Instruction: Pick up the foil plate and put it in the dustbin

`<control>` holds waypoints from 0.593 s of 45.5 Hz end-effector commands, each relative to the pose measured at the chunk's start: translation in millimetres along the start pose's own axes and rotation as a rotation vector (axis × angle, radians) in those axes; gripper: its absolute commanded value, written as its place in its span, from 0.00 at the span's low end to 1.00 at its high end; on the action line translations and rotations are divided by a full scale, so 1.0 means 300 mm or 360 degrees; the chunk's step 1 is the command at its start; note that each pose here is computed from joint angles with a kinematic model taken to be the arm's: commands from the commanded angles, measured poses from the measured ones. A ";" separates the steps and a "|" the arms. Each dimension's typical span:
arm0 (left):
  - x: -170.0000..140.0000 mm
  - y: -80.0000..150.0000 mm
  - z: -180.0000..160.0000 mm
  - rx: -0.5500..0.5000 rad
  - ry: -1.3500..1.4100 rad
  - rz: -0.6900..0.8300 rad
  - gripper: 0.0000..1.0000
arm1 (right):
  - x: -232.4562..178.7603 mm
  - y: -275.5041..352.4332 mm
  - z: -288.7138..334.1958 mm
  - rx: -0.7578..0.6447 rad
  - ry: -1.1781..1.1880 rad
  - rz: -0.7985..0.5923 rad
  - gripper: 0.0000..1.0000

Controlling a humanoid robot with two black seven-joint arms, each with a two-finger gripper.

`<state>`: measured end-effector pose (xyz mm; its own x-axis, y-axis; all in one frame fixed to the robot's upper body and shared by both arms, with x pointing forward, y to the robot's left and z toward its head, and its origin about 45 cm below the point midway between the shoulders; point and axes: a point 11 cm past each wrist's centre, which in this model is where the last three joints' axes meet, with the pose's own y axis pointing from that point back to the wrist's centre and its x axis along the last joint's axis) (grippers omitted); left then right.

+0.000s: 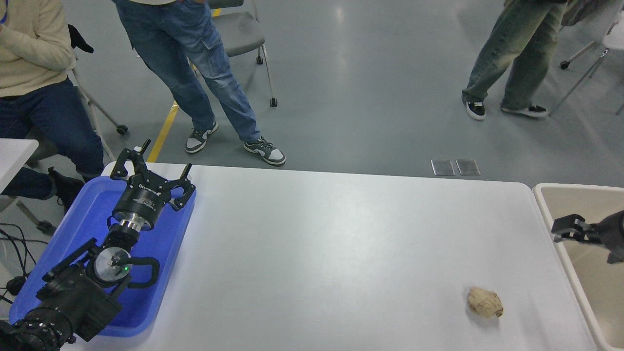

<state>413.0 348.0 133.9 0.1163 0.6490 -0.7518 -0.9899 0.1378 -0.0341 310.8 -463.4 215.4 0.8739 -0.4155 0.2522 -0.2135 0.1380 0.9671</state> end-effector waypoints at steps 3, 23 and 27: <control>-0.002 -0.002 0.001 -0.0001 0.0000 -0.0003 1.00 | -0.066 0.154 -0.177 0.0134 0.0264 -0.0350 1.00; -0.002 -0.002 0.000 0.0001 -0.0001 -0.0003 1.00 | -0.061 0.393 -0.365 0.0259 0.0553 -0.0357 1.00; -0.002 -0.002 0.000 0.0001 -0.0001 -0.0003 1.00 | -0.030 0.454 -0.401 0.0243 0.0600 -0.0276 1.00</control>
<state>413.3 347.8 134.3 0.1176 0.6489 -0.7518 -0.9897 0.1386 -0.0353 315.7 -356.7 297.9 0.9885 -0.1476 0.0343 -0.0453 -0.0716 0.9964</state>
